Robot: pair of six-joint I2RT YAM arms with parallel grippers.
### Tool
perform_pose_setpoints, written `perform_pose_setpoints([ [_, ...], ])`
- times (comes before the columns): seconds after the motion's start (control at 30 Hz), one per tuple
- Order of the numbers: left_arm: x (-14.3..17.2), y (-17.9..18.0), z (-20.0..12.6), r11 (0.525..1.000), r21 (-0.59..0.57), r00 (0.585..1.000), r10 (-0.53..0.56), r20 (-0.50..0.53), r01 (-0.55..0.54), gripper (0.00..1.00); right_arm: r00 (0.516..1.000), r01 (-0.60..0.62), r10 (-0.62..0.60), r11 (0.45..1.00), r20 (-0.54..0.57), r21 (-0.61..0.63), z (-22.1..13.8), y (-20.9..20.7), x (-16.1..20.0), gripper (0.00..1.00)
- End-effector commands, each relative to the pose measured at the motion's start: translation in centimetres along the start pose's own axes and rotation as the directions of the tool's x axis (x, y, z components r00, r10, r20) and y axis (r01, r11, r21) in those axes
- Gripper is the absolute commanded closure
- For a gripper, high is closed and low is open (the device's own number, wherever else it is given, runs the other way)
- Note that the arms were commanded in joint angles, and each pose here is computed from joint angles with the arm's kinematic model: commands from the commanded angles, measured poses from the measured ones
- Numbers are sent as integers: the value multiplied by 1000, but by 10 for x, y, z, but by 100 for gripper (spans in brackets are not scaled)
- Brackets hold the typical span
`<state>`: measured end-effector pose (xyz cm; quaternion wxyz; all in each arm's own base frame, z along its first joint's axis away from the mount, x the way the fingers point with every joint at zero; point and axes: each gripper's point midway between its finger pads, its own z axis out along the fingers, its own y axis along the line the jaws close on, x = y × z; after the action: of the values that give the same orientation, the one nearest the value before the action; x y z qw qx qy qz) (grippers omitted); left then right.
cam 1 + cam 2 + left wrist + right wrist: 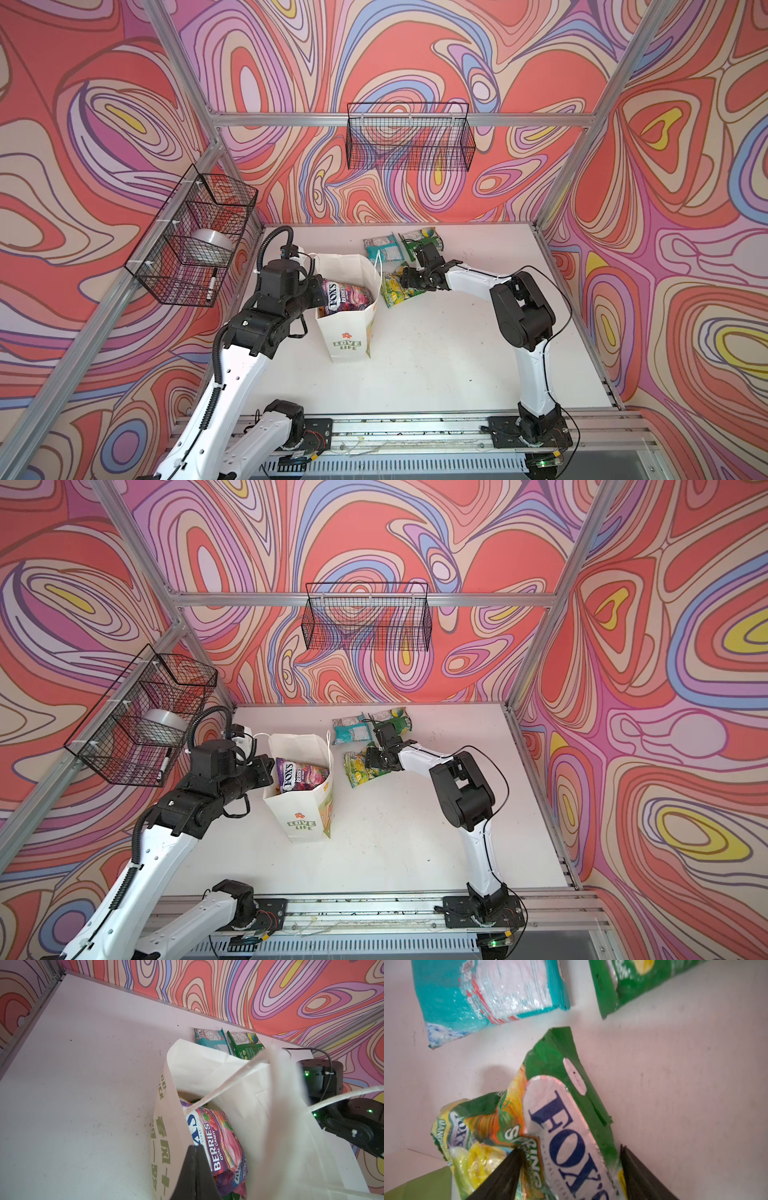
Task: Place the snacks into the paper bag
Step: Pick up the snack from the top-center of the table.
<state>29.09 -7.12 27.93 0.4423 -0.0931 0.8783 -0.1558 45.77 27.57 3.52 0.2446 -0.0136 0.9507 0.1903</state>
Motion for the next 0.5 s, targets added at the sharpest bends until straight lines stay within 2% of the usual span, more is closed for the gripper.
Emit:
perform_pose_setpoints([
  [0.0,-10,-3,-5,1000,8,999,5,31,-5,100,991,-33,39,998,-129,46,1,-14,48,32],
  [0.23,-10,-3,-7,1000,11,999,4,34,-4,100,991,-87,82,996,-108,-37,-25,-5,59,57],
  [0.47,-10,-3,-7,1000,14,999,5,35,-6,100,989,-133,129,989,-72,-61,-54,-9,72,80],
])
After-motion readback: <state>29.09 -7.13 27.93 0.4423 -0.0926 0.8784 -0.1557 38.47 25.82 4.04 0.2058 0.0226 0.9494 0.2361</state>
